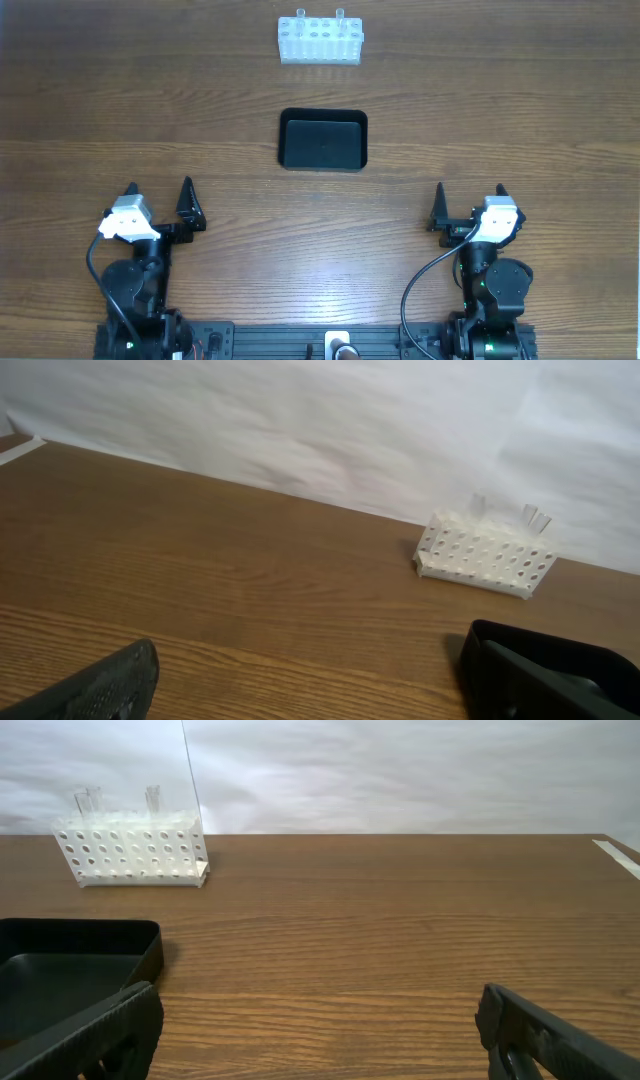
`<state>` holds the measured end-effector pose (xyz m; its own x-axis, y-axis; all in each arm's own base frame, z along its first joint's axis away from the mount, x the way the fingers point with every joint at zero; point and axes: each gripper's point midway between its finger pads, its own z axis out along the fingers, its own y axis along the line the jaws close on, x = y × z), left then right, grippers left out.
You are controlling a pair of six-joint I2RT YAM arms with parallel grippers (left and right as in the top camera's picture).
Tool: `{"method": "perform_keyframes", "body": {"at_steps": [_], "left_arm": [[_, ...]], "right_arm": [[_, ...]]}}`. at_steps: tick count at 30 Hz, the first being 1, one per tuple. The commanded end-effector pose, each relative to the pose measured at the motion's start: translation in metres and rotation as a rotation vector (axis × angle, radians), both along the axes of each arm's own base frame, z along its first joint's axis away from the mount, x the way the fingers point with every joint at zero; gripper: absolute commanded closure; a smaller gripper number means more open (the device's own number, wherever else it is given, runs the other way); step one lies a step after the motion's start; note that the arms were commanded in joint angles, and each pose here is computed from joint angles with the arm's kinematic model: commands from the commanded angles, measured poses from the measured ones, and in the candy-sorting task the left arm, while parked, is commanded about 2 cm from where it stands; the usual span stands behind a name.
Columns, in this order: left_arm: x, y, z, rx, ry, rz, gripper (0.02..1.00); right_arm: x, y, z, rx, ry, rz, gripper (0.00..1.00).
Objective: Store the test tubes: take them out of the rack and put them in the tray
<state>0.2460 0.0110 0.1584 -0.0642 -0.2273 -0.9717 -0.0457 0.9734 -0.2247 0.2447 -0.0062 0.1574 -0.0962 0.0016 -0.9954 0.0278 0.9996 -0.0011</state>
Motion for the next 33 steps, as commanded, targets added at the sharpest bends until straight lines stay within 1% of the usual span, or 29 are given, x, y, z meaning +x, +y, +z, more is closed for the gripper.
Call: {"method": "perform_keyframes", "body": {"at_steps": [1, 12, 16, 20, 24, 27, 33], "left_arm": [[0.0, 0.002, -0.002, 0.015, 0.004, 0.008, 0.023], [0.0, 0.002, -0.002, 0.015, 0.003, 0.009, 0.02], [0.0, 0.002, 0.014, 0.011, 0.001, 0.009, 0.02], [0.006, 0.003, 0.05, 0.01, 0.012, 0.009, 0.02], [0.024, -0.002, 0.103, 0.009, 0.016, -0.013, 0.02], [0.046, -0.011, 0.149, 0.01, 0.004, -0.05, 0.02], [0.102, -0.038, 0.204, 0.01, 0.013, -0.131, 0.02]], "right_arm": [[0.0, -0.001, -0.001, 0.004, -0.002, -0.003, 0.009], [0.0, -0.001, -0.001, 0.004, -0.002, -0.003, 0.012], [0.0, -0.001, -0.001, 0.004, -0.002, -0.003, 0.009], [0.0, -0.001, -0.001, 0.004, -0.002, -0.003, 0.007], [0.0, -0.001, -0.001, 0.004, -0.002, -0.003, 0.009], [0.0, -0.001, -0.001, 0.004, -0.002, -0.003, 0.009], [0.0, -0.001, -0.001, 0.004, -0.002, -0.003, 0.009]]}}
